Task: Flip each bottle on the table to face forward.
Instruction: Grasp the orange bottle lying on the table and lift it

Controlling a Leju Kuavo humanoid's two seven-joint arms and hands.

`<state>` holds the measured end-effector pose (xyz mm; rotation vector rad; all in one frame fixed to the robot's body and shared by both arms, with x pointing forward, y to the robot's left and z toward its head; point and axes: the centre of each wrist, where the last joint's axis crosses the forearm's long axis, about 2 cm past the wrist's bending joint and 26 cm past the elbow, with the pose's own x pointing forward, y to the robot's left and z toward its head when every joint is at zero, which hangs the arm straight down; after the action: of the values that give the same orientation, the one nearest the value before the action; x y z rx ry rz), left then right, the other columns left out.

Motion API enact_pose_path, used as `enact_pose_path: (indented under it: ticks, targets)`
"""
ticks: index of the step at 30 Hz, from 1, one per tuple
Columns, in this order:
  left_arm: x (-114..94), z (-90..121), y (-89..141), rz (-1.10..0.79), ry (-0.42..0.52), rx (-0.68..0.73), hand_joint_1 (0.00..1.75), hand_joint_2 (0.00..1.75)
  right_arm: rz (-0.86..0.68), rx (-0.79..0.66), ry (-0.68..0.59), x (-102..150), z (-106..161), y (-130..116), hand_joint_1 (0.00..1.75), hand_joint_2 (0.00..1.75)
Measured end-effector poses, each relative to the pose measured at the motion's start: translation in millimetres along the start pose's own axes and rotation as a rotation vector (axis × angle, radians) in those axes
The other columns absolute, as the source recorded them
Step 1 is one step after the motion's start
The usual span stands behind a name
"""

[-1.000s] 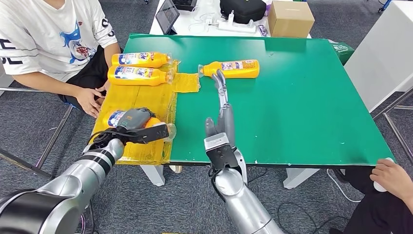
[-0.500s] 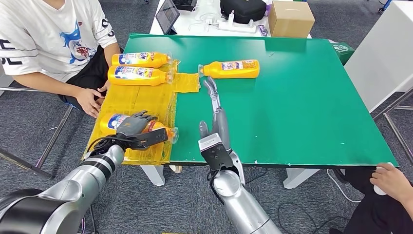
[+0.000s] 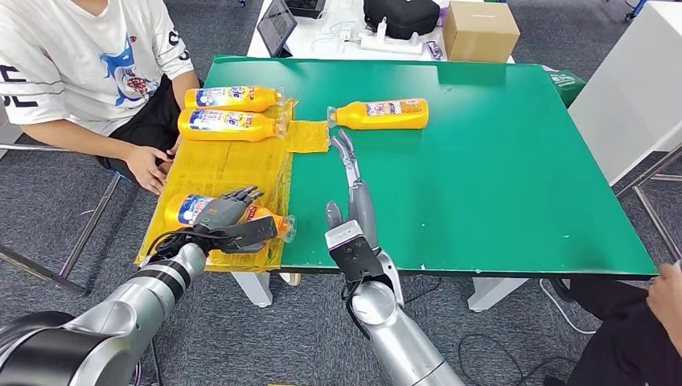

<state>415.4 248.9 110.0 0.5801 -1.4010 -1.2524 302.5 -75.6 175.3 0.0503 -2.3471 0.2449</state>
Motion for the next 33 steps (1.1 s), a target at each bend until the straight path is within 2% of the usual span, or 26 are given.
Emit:
enact_pose_path:
  ticks: [7, 11, 15, 19, 21, 23, 25, 27, 29, 33]
  targets:
    - [-1, 0, 0, 0.106, -0.01, -0.019, 0.0, 0.0, 0.001, 0.002, 0.004, -1, 1, 0, 0.0, 0.0]
    - [-5, 1, 1, 0.359, -0.059, -0.03, 0.0, 0.0, 0.003, 0.004, 0.01, -2, 2, 0, 0.0, 0.0]
    - [-6, 1, 3, 0.671, -0.187, -0.044, 0.0, 0.0, 0.006, 0.01, 0.014, -4, 4, 1, 0.0, 0.0]
    - [-6, 0, 9, 0.845, -0.262, 0.059, 0.0, 0.0, 0.011, 0.016, 0.018, -7, 7, 1, 0.0, 0.0]
    - [-6, -1, 13, 0.877, -0.273, 0.2, 0.0, 0.0, 0.016, 0.017, 0.022, -8, 8, 1, 0.0, 0.0]
    - [-3, -2, 19, 0.866, -0.257, 0.435, 0.0, 0.87, 0.025, 0.014, 0.024, -9, 8, 2, 0.0, 0.0]
    - [1, 0, 28, 0.814, -0.201, 0.699, 0.0, 1.75, 0.038, 0.006, 0.026, -8, 8, 3, 0.0, 0.0]
    - [6, 4, 37, 0.742, -0.148, 0.909, 0.0, 1.75, 0.056, -0.005, 0.026, -8, 8, 4, 0.0, 0.0]
    - [14, 7, 46, 0.703, -0.146, 1.038, 0.0, 1.75, 0.074, -0.019, 0.024, -7, 9, 4, 0.0, 0.0]
    - [37, 15, 50, 0.794, -0.239, 1.12, 0.0, 1.75, 0.11, -0.088, 0.016, -6, 18, 1, 0.0, 1.75]
